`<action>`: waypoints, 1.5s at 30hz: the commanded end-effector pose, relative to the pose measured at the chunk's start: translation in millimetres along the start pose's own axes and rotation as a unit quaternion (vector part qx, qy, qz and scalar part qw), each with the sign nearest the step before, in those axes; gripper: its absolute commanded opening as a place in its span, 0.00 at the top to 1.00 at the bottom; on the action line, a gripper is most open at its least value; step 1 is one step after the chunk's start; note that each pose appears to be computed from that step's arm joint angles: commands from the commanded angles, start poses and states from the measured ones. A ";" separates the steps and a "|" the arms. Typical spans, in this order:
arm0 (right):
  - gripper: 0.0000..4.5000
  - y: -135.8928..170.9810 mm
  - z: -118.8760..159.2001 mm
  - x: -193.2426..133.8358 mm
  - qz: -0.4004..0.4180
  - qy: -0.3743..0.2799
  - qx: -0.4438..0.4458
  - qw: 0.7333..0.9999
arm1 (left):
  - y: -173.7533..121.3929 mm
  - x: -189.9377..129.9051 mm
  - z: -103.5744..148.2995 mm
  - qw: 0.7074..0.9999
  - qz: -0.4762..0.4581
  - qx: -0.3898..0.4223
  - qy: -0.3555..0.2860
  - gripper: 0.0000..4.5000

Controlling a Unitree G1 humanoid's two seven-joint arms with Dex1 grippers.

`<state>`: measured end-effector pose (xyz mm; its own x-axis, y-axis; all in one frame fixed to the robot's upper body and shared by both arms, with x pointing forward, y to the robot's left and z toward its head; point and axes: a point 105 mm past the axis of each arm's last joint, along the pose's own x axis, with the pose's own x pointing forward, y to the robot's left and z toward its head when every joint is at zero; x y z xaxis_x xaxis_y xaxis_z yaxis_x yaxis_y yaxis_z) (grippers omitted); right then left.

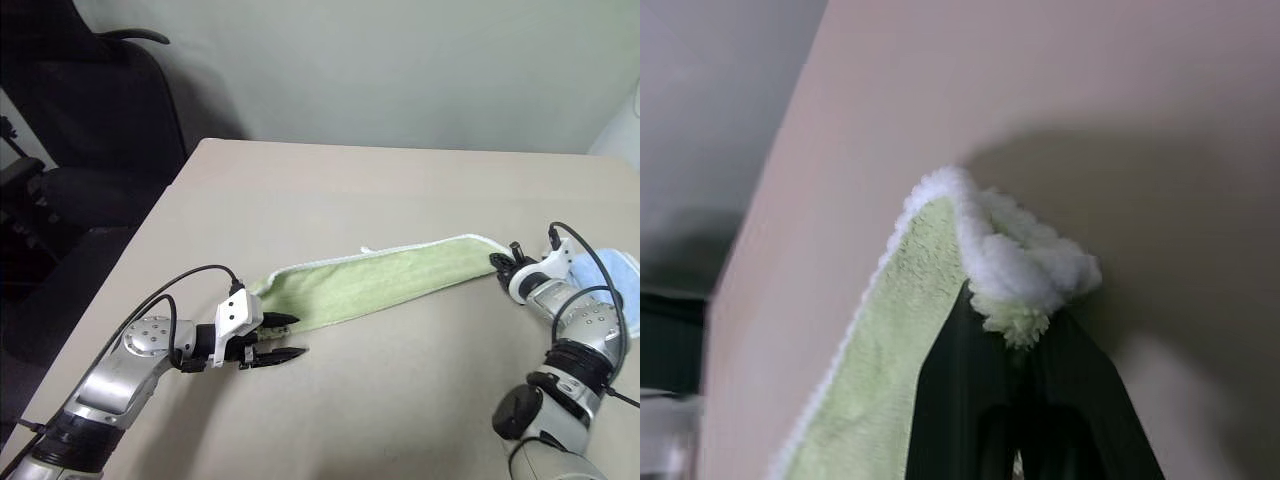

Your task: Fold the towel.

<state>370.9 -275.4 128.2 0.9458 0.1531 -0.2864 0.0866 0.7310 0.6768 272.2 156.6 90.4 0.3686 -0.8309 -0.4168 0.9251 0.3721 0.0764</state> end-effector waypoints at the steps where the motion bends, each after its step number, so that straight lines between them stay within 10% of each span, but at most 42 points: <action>1: 0.99 53.7 26.8 -14.0 0.064 -0.050 -0.210 0.974 | -8.5 -8.4 31.8 0.997 -0.019 -0.029 -0.070 0.29; 6: 0.99 99.1 2.2 -13.9 0.121 -0.045 -0.453 0.882 | -11.5 -10.7 29.5 0.997 -0.019 -0.041 -0.061 0.29; 11: 0.99 132.8 -97.4 -21.0 0.262 0.018 -0.724 0.638 | -14.1 -7.8 25.0 0.997 -0.020 -0.046 -0.057 0.29; 16: 0.99 135.2 -133.6 -8.2 0.285 0.019 -0.764 0.579 | -14.6 -7.1 33.1 0.995 -0.009 -0.055 -0.084 0.29; 19: 0.99 132.5 -139.8 -3.6 0.289 0.028 -0.753 0.591 | -13.0 -11.1 40.2 0.991 0.007 -0.074 -0.111 0.29; 28: 0.39 137.2 -129.7 -35.0 0.354 0.058 -0.597 0.717 | -13.4 -30.7 44.7 0.966 0.048 -0.182 -0.179 0.15; 31: 0.39 139.0 -118.1 -53.5 0.387 0.067 -0.509 0.766 | -11.6 -37.1 42.1 0.939 0.067 -0.257 -0.217 0.01; 37: 0.76 146.7 -85.6 -42.7 0.372 0.036 -0.415 0.830 | -20.5 -38.9 30.8 0.913 0.073 -0.330 -0.228 0.00; 40: 0.99 134.2 -88.1 -11.1 0.315 0.041 -0.454 0.832 | -24.0 -36.1 25.6 0.899 0.080 -0.364 -0.231 0.00; 45: 0.99 109.1 -119.9 29.7 0.277 0.075 -0.501 0.816 | -32.1 -29.2 12.8 0.887 0.102 -0.403 -0.203 0.00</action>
<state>364.7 -115.2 113.9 0.6929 0.6716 -0.2624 -0.7107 0.6975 -0.0916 235.8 169.2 105.8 0.6794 -0.7260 -0.1062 0.5209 0.5791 -0.6271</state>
